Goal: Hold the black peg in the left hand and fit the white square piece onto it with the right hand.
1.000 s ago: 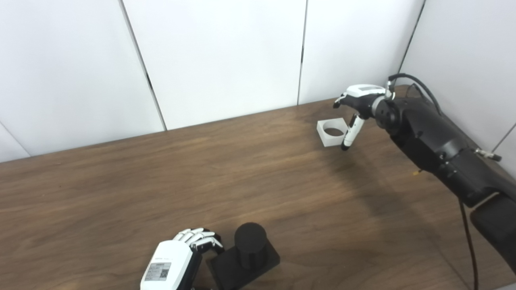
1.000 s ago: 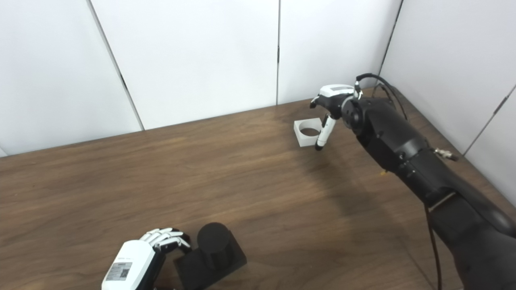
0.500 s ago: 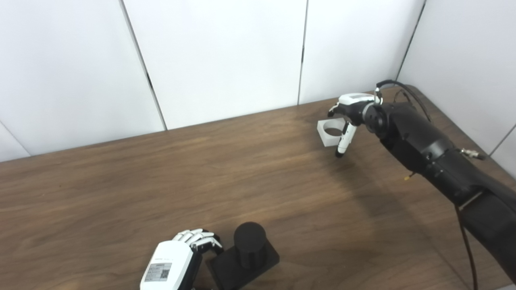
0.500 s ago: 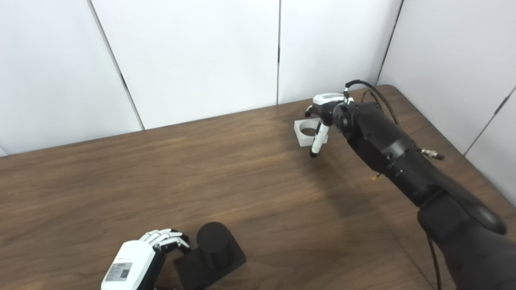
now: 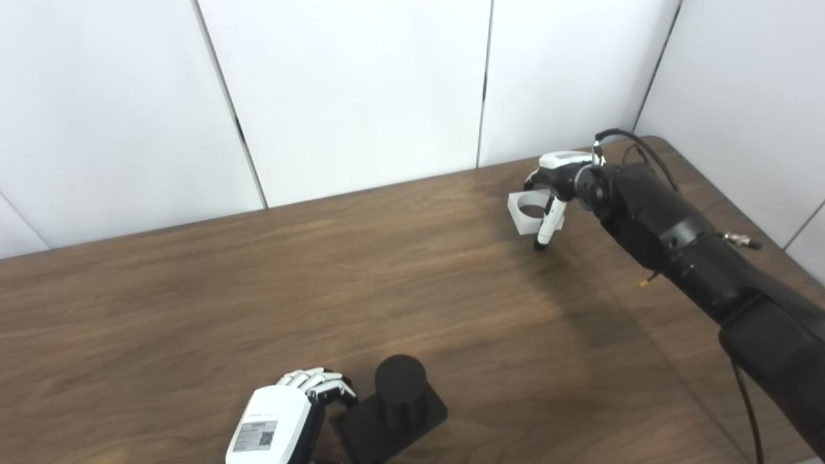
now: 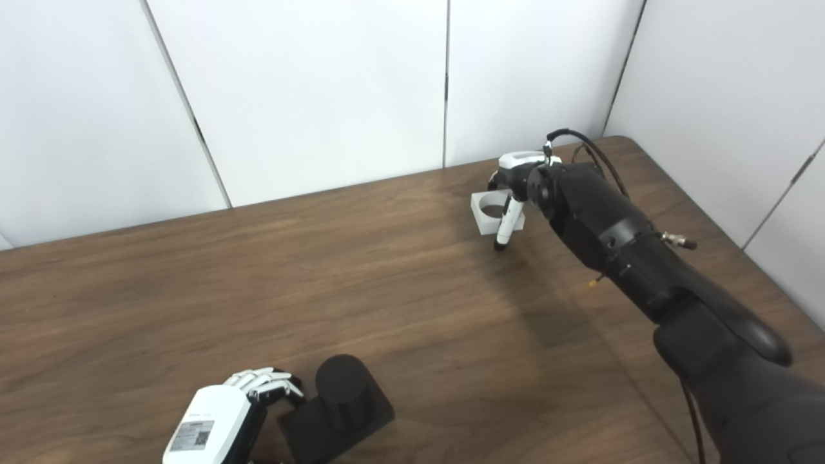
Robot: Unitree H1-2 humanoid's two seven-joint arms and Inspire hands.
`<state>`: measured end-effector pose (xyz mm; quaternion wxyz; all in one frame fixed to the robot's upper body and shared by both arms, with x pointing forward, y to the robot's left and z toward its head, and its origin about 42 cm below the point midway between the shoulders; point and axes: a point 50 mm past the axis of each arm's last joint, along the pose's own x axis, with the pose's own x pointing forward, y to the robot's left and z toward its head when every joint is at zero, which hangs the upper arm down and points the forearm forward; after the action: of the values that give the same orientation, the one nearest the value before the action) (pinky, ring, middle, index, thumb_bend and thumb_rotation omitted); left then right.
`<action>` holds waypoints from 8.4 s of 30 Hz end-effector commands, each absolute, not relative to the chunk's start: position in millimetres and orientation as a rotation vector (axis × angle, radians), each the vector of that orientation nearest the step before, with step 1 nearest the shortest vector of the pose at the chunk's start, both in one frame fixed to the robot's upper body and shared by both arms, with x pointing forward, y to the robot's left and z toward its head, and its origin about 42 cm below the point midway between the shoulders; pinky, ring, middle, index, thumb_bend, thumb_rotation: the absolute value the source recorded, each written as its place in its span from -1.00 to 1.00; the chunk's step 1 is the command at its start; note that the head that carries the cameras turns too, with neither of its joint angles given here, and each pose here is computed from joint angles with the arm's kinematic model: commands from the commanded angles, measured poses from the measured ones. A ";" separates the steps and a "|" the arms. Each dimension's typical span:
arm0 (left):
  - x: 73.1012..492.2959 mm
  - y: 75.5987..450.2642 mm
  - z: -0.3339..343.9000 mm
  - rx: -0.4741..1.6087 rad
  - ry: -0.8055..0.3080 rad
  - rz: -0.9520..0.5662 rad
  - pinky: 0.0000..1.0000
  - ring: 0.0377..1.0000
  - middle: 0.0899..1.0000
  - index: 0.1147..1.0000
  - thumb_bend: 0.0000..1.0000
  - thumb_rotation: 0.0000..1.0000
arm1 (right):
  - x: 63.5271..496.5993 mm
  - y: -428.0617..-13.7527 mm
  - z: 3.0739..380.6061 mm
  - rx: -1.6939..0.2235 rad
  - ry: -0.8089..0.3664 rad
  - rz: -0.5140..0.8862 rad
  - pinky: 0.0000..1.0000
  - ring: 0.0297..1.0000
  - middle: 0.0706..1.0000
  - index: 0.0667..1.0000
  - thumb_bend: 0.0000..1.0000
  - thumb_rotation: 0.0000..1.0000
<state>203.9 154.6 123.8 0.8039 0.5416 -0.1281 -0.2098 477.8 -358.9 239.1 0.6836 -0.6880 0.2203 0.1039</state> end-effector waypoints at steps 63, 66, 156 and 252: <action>222.5 109.8 101.3 1.232 -0.219 -0.530 0.65 0.60 0.44 -0.16 0.04 -0.90 | 295.6 -214.3 406.3 -1.697 -0.549 0.685 0.73 0.74 0.45 -0.11 0.05 -0.74; 223.3 108.2 102.2 1.231 -0.215 -0.531 0.66 0.60 0.44 -0.16 0.04 -0.90 | 291.6 -209.0 403.8 -1.699 -0.562 0.709 0.73 0.74 0.44 -0.11 0.05 -0.74; 216.8 98.9 115.7 1.224 -0.203 -0.541 0.69 0.61 0.44 -0.16 0.04 -0.90 | 297.3 -190.5 313.6 -1.499 -0.400 0.853 0.67 0.73 0.45 -0.11 0.04 -0.74; 225.9 204.5 175.7 0.804 -0.235 -0.148 0.60 0.87 0.98 0.99 1.00 0.97 | 316.3 -250.0 295.1 -0.876 -0.192 0.606 0.73 0.84 0.91 0.99 0.63 0.99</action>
<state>222.0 204.9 156.3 0.9065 0.4043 -0.0734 -0.0965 312.3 -243.6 281.7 0.8411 -0.4303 -0.0632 0.3215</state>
